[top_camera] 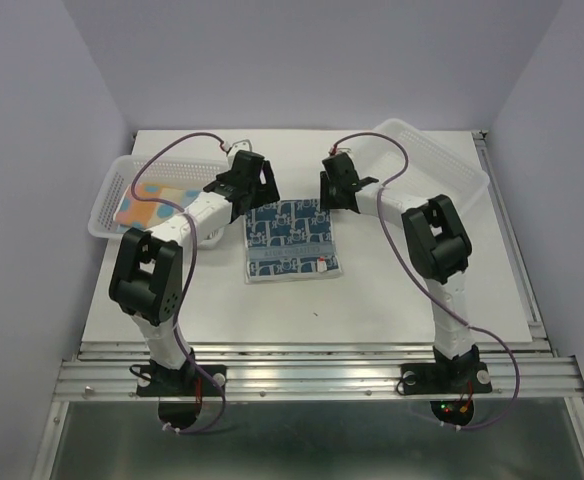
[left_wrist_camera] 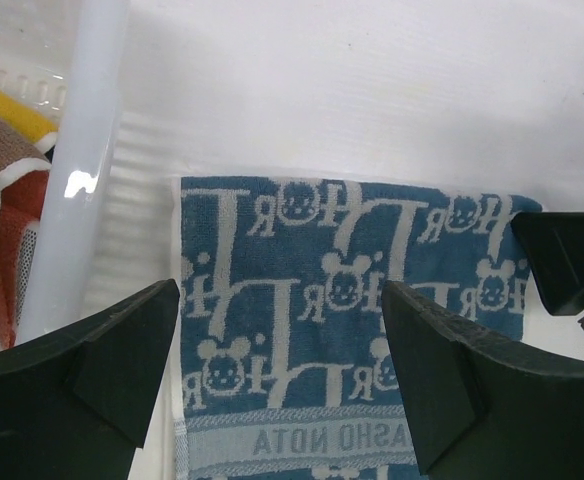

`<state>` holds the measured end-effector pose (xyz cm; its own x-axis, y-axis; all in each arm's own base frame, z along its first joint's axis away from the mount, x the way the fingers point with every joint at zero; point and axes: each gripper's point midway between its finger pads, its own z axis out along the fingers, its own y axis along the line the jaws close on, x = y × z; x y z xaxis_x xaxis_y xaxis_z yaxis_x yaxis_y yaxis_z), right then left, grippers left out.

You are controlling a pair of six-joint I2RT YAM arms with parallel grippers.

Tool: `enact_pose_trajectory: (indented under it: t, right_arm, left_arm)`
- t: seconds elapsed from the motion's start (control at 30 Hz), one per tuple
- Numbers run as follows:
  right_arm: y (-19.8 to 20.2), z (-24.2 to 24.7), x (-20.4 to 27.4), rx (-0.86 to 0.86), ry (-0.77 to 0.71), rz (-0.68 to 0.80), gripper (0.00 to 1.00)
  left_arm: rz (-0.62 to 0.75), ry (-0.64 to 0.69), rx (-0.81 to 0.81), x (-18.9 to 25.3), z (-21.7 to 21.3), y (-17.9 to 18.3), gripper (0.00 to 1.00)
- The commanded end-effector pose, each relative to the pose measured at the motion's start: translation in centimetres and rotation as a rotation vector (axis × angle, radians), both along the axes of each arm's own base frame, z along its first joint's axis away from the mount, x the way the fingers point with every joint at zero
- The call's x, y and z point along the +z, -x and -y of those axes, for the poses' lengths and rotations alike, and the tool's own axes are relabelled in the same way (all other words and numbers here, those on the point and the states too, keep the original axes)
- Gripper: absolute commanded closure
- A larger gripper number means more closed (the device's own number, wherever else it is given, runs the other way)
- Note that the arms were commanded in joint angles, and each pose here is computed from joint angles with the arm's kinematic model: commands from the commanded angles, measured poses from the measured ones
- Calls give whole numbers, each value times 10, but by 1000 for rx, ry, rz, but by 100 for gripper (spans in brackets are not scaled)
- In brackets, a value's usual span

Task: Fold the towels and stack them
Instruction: Fold the towel

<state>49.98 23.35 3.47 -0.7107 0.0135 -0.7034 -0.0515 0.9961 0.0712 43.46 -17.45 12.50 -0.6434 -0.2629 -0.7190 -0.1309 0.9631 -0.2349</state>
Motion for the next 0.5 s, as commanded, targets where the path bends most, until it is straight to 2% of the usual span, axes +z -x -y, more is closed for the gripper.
enact_pose_trajectory:
  t: [0.0, 0.17, 0.23, 0.27, 0.37, 0.4, 0.47]
  right_arm:
    - [-29, -14, 26, 2, -74, 114, 52]
    - [-32, -19, 20, 54, -83, 143, 57]
    - [-32, -19, 15, 60, -84, 139, 66]
    - [-31, -19, 11, 64, -81, 133, 74]
    - [-27, -20, 5, 76, -83, 118, 86]
    - [-22, -19, 1, 76, -79, 106, 93]
    - [-20, -12, 4, 61, -67, 107, 99]
  left_arm:
    - [60, 24, -7, 20, 4, -15, 7]
    - [53, 32, -2, 16, 2, -14, 7]
    - [44, 35, 3, 11, 1, -12, 7]
    - [42, 37, 5, 10, 1, -12, 7]
    - [35, 37, 7, 7, 0, -13, 7]
    - [36, 39, 7, 8, 0, -14, 7]
    - [32, 40, 2, 6, 1, -15, 7]
